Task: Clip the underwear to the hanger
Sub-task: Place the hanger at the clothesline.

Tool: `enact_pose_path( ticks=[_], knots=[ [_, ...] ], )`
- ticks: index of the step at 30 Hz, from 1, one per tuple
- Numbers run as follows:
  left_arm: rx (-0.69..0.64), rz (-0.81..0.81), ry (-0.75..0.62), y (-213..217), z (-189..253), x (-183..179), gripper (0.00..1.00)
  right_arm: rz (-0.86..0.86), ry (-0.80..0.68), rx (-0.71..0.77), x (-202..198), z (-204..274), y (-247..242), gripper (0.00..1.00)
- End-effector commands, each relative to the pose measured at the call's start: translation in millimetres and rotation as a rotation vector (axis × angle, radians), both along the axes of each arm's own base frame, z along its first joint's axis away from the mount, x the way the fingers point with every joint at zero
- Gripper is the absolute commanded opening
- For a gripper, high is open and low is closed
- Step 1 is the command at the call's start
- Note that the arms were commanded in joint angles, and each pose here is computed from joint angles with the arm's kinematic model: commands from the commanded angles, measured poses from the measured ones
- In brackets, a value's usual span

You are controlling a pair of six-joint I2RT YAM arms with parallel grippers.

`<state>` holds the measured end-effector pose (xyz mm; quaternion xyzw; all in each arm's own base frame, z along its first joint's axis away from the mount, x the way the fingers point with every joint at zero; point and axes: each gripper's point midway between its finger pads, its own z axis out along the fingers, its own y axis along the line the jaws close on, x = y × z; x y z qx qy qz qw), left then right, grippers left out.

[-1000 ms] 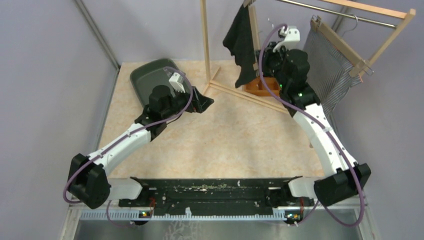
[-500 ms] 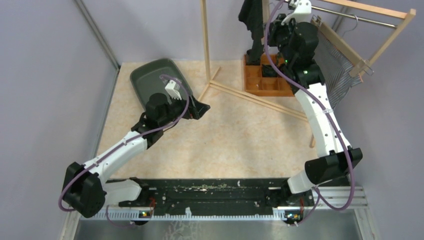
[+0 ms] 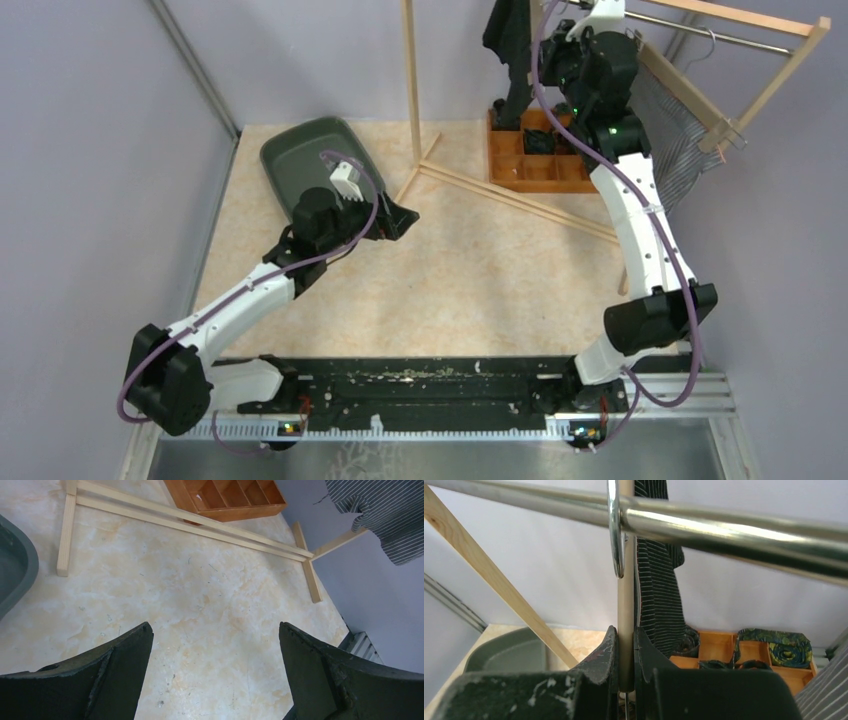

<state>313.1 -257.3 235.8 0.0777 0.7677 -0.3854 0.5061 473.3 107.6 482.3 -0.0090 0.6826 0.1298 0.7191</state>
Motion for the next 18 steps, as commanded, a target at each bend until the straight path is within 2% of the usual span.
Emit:
enact_pose_path(
  ticks=[1,10,18],
  knots=[
    [0.001,0.027,-0.007,4.0,7.2,-0.4,1.0,0.003,-0.103,0.043,-0.5,43.6,-0.5,0.0],
    [0.01,0.029,0.008,3.7,3.1,0.5,1.0,-0.015,-0.049,0.052,2.5,35.6,-2.3,0.0],
    [0.011,0.033,0.007,4.6,4.4,0.3,1.0,-0.014,-0.058,0.06,-10.7,32.8,-2.9,0.19]
  ],
)
